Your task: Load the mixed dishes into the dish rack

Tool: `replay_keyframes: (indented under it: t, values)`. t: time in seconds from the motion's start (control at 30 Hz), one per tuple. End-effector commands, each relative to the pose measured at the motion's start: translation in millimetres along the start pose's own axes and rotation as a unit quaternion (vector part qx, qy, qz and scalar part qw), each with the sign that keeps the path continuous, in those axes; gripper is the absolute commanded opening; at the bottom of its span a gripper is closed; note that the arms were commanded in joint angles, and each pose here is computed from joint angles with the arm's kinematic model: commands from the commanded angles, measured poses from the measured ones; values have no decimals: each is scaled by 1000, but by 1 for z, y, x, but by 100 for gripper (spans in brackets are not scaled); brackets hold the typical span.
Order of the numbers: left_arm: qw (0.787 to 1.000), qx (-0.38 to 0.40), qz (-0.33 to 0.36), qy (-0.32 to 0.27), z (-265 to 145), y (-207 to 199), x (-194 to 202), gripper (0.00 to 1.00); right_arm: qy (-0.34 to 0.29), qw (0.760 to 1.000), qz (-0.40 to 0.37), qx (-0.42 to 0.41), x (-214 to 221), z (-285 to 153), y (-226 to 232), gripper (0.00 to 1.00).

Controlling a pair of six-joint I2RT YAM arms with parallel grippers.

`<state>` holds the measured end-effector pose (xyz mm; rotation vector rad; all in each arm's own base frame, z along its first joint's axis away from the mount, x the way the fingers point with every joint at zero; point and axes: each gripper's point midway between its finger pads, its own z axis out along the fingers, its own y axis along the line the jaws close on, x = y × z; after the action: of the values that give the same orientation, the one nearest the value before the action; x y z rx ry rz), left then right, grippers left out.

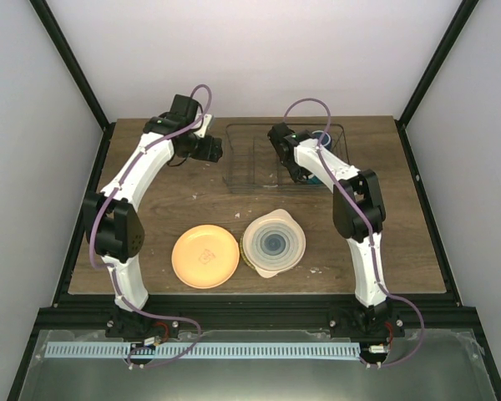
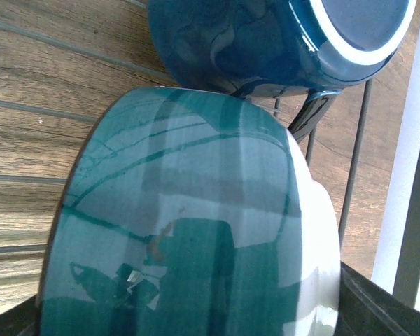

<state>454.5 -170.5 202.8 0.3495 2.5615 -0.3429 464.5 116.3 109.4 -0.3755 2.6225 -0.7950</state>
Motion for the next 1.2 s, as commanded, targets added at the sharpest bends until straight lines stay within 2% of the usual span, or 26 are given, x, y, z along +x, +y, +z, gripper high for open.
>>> replay_keyframes:
  t: [0.0, 0.17, 0.37, 0.6, 1.17]
  values:
    - [1000, 6, -2, -14, -7, 0, -7, 85, -11, 1000, -1, 21, -10, 1, -1, 47]
    - [1000, 10, -4, -9, -4, 0, -6, 85, -16, 1000, -8, 11, -13, 0, 1, 56]
    - [1000, 13, -7, -2, 1, -1, -3, 85, -21, 1000, -10, -11, -14, -5, 5, 82]
    - [1000, 12, -4, -14, -5, -2, -14, 85, -26, 999, -18, -35, -15, -10, 17, 98]
    - [1000, 7, -5, -5, -3, 0, -10, 85, -29, 989, -15, -143, -10, -44, 45, 100]
